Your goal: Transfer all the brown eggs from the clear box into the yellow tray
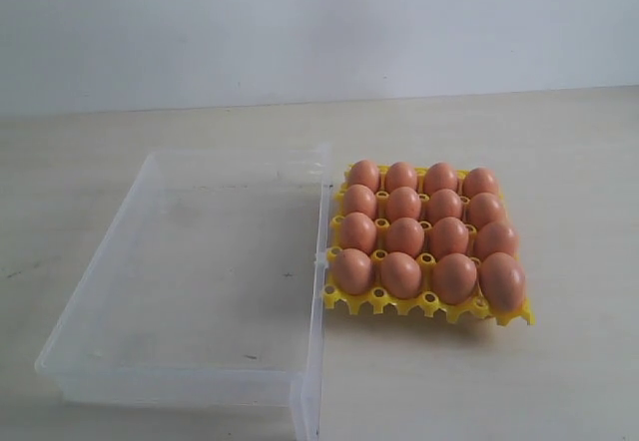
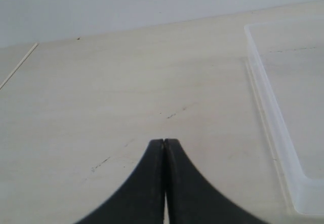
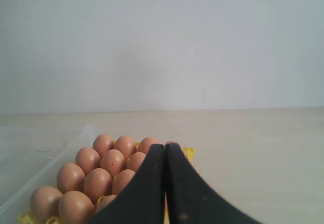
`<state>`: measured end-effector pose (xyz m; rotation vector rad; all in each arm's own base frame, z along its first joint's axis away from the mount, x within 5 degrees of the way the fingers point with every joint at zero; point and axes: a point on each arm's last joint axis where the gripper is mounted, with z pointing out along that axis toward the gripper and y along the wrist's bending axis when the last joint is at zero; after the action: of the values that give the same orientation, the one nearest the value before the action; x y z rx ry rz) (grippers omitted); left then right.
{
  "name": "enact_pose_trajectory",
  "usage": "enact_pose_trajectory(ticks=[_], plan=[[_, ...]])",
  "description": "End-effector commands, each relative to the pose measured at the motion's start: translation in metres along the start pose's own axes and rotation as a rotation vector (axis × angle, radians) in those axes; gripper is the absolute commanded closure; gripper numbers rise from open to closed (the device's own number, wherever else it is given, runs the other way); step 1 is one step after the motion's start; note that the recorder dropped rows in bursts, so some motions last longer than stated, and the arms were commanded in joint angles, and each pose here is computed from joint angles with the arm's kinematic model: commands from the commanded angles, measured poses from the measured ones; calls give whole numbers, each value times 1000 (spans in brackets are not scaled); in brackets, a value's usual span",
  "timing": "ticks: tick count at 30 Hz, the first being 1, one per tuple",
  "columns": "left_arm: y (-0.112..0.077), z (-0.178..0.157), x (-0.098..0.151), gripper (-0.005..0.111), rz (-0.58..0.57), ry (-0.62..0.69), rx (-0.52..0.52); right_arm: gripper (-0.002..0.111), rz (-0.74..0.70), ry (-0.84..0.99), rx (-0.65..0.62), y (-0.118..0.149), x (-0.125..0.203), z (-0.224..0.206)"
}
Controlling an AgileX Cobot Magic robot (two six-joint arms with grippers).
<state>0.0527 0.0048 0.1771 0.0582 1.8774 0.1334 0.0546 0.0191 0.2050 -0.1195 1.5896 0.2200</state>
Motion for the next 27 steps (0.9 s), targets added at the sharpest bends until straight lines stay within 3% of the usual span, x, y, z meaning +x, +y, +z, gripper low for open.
enact_pose_trajectory(ticks=[1,12,15,27], plan=[[0,-1,-2,107,-7,-16,-3,108,-34,9,3,0,2,0],[0,-1,-2,107,-7,-16,-3,108,-186,-56,151,-13,-5,-1],[0,-1,-2,107,-7,-16,-3,108,-256,-38,146,-12,-4,-1],[0,-1,-2,107,-7,-16,-3,108,-291,2,107,-9,0,-1]])
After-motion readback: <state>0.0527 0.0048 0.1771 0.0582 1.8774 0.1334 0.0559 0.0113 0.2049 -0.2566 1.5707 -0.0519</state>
